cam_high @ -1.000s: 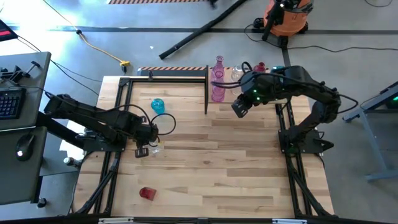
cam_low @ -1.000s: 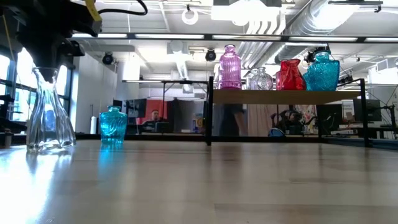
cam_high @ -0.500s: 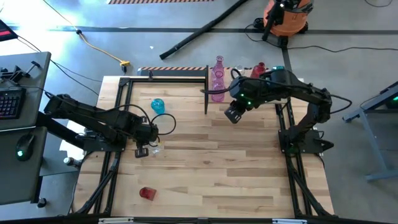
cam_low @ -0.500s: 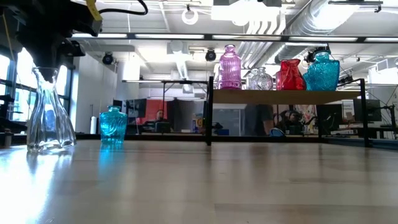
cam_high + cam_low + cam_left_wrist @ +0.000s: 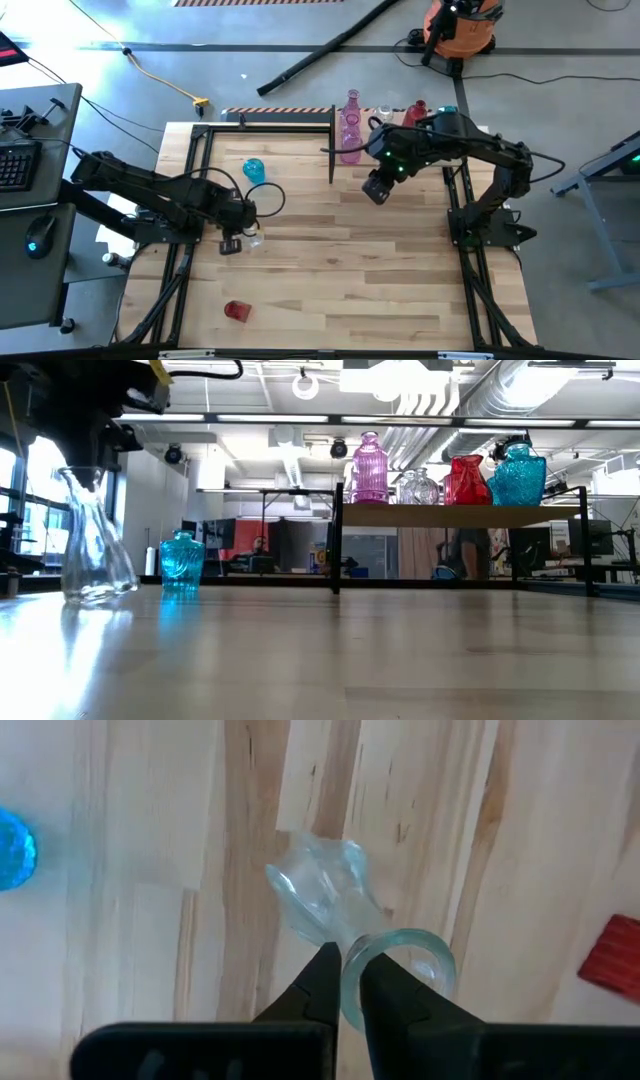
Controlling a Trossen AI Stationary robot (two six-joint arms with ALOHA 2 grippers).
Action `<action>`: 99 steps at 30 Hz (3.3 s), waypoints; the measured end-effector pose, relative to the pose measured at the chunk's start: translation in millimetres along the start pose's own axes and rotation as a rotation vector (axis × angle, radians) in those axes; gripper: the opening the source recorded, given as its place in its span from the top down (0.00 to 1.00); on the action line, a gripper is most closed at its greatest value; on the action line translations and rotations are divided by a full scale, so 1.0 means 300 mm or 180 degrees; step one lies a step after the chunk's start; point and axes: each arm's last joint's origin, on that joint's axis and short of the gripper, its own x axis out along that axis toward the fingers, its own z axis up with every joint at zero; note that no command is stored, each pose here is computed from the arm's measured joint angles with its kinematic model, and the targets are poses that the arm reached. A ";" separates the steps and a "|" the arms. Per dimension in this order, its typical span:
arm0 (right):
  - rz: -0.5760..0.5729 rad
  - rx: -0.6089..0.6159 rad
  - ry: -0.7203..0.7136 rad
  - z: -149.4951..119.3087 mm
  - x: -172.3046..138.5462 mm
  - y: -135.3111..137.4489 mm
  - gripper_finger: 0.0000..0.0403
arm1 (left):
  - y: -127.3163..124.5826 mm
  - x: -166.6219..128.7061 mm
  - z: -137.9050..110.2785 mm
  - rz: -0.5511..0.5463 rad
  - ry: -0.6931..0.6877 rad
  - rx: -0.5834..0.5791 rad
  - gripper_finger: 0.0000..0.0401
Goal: Sort vases onto shelf
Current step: Put the transparent vase on the shelf aligned with the other transparent vase
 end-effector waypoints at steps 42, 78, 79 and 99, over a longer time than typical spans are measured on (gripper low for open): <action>-0.0028 -0.2178 -0.0841 0.123 0.274 0.240 0.44 | 0.076 -0.344 0.253 -0.0289 -0.2206 -0.0554 0.98; 0.0062 -0.2302 -0.1166 0.173 0.367 0.295 0.44 | 0.063 -0.345 0.335 -0.0362 -0.2717 -0.0609 0.97; 0.0064 -0.2301 -0.1172 0.174 0.366 0.295 0.44 | 0.063 -0.346 0.335 -0.0363 -0.2719 -0.0609 0.97; 0.0127 -0.2172 -0.1099 0.166 0.367 0.296 0.77 | 0.061 -0.345 0.334 -0.0403 -0.2698 -0.0591 0.95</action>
